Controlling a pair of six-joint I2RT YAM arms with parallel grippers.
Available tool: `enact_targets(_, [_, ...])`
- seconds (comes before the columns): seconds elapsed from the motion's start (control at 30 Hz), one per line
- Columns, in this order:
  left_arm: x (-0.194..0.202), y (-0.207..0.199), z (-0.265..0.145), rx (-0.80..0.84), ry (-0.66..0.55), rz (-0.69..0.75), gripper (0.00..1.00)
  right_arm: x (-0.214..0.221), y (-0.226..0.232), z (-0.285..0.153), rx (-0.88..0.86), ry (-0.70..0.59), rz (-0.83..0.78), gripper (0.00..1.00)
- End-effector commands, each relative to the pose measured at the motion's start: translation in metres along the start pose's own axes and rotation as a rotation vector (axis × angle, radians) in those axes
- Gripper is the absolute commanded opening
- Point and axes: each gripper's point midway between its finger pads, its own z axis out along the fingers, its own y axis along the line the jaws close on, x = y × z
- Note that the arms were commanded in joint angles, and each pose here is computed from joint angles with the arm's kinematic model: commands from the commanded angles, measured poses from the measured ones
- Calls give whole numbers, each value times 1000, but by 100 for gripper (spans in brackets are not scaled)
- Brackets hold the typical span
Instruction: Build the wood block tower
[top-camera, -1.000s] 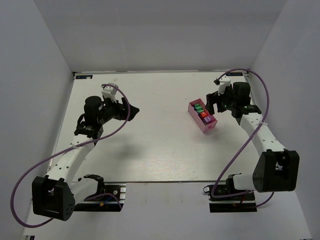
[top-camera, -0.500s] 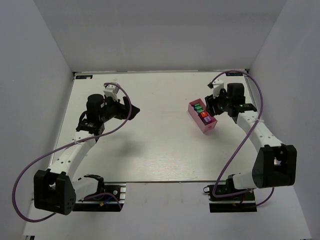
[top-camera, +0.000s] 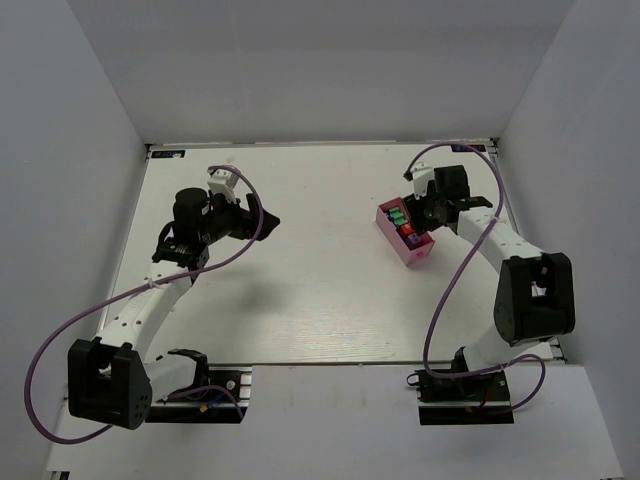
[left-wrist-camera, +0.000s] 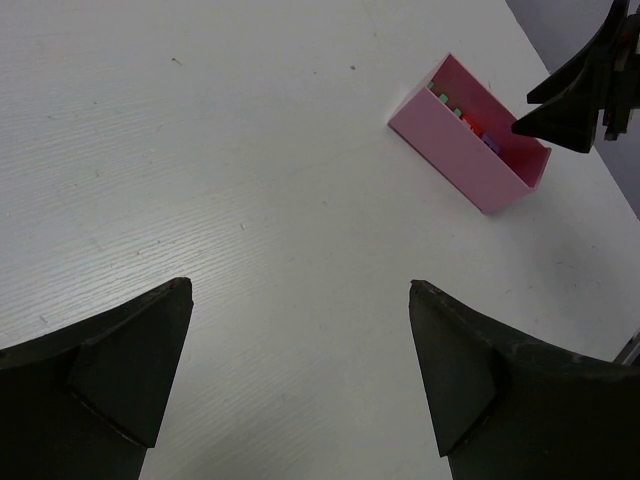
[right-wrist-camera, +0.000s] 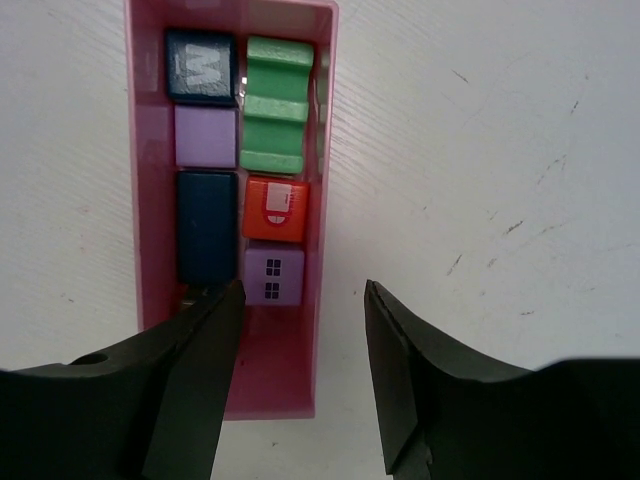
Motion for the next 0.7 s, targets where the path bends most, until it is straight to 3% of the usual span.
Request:
enact_targets(0.0, [-21,-12,-5,33,-45,23,99,-9,-13,-1,51,3,-8,57])
enact_targets(0.43, [-20,-13,-5,41,-43,24,99,11,-16,13,51,81,-22,56])
enact_targets(0.67, [-20,-14,-5,42,-43,14,99,17,-12,18,19,112,-29,46])
